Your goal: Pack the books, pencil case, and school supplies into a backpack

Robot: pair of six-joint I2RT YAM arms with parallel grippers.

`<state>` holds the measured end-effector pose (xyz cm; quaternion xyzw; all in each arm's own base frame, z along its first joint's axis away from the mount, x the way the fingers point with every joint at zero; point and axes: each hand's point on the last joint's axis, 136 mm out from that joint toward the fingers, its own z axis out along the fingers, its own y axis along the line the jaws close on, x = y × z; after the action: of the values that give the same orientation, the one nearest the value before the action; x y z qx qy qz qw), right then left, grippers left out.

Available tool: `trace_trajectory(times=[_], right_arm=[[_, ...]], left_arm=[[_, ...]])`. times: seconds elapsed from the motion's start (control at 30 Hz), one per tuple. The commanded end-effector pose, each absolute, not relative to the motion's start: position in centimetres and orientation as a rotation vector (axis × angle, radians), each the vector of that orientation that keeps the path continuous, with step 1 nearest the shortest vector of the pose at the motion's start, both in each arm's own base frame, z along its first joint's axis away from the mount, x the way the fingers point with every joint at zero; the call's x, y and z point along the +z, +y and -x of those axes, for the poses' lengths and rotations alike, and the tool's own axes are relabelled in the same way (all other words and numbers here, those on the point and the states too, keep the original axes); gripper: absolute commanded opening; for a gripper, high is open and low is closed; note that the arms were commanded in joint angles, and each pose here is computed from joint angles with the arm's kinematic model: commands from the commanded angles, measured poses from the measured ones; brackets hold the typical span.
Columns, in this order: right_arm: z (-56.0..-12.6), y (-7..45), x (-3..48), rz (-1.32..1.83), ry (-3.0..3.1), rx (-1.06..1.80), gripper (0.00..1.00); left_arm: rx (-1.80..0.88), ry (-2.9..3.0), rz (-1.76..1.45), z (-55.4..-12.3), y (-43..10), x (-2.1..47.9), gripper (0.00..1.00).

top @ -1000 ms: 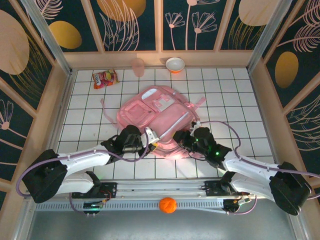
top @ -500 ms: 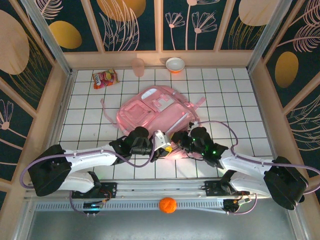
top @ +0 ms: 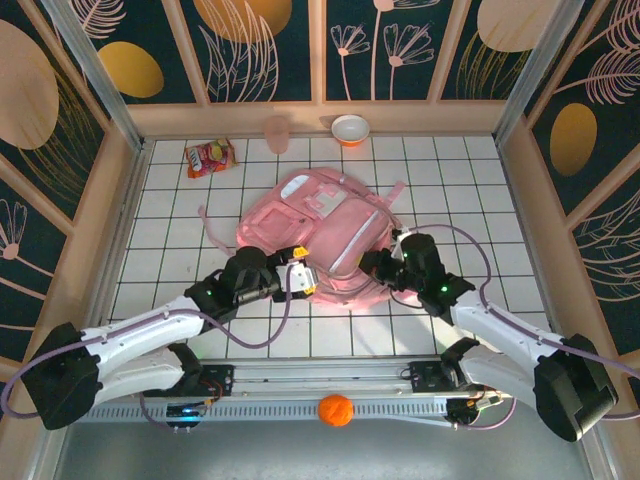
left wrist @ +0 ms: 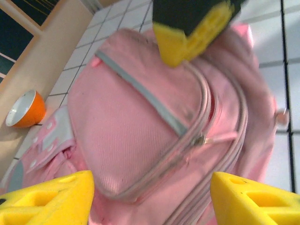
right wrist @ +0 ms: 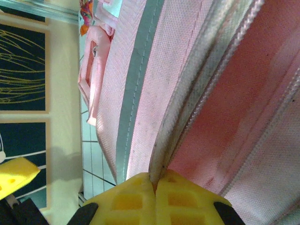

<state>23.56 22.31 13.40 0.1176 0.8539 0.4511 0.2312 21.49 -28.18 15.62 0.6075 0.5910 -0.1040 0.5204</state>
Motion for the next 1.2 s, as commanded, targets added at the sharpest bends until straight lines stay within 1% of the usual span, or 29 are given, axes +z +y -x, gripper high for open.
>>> trace_trajectory(times=[0.0, 0.07, 0.23, 0.3, 0.37, 0.5, 0.6, 0.67, 0.73, 0.9, 0.93, 1.03, 1.1, 1.17], right_arm=[[-24.3, 22.4, 14.8, -0.205, 2.328, 1.232, 0.04], [-24.9, 22.1, 15.0, -0.197, 2.329, 1.225, 0.04], [-25.4, 22.2, 15.5, -0.17, 2.34, 1.22, 0.04], [-25.4, 22.3, 15.7, -0.166, 2.335, 1.228, 0.04], [-25.4, 22.2, 15.7, -0.165, 2.334, 1.222, 0.04], [-25.6, 22.0, 15.6, -0.168, 2.332, 1.221, 0.04], [-26.1, 21.8, 15.7, -0.167, 2.321, 1.216, 0.04], [-26.5, 21.3, 15.7, -0.162, 2.31, 1.198, 0.04], [-26.9, 20.9, 15.5, -0.157, 2.309, 1.186, 0.04], [-28.0, 20.5, 15.7, -0.099, 2.28, 1.152, 0.05], [-28.2, 20.5, 16.0, -0.082, 2.261, 1.159, 0.09], [-28.3, 20.7, 17.3, -0.023, 2.194, 1.173, 0.24], [-28.1, 20.3, 18.0, 0.001, 2.182, 1.134, 0.31], [-27.8, 19.3, 18.4, 0.004, 2.183, 1.057, 0.34]], left_arm=[[-0.065, 1.321, -1.655, -22.5, -28.0, 14.1, 0.66], [-0.057, 1.309, -1.682, -23.1, -28.7, 13.7, 0.67], [-0.088, 1.268, -1.632, -24.8, -31.0, 14.4, 0.66], [-0.101, 1.276, -1.667, -25.1, -31.6, 13.6, 0.65], [-0.112, 1.281, -1.7, -25.2, -32.1, 12.8, 0.61], [-0.153, 1.263, -1.716, -25.3, -33.1, 12.6, 0.45], [-0.192, 1.298, -1.765, -25.0, -33.5, 12.0, 0.26], [-0.235, 1.328, -1.769, -24.5, -33.5, 11.8, 0.11], [-0.302, 1.343, -1.757, -23.6, -33.5, 11.7, 0.0], [-0.536, 1.458, -1.657, -21.4, -33.8, 12.4, 0.0], [-0.569, 1.493, -1.625, -21.2, -33.8, 12.4, 0.0], [-0.585, 1.571, -1.507, -21.7, -33.2, 12.2, 0.0], [-0.593, 1.6, -1.455, -21.8, -33.0, 12.0, 0.0], [-0.616, 1.635, -1.421, -21.9, -33.0, 11.9, 0.0]])
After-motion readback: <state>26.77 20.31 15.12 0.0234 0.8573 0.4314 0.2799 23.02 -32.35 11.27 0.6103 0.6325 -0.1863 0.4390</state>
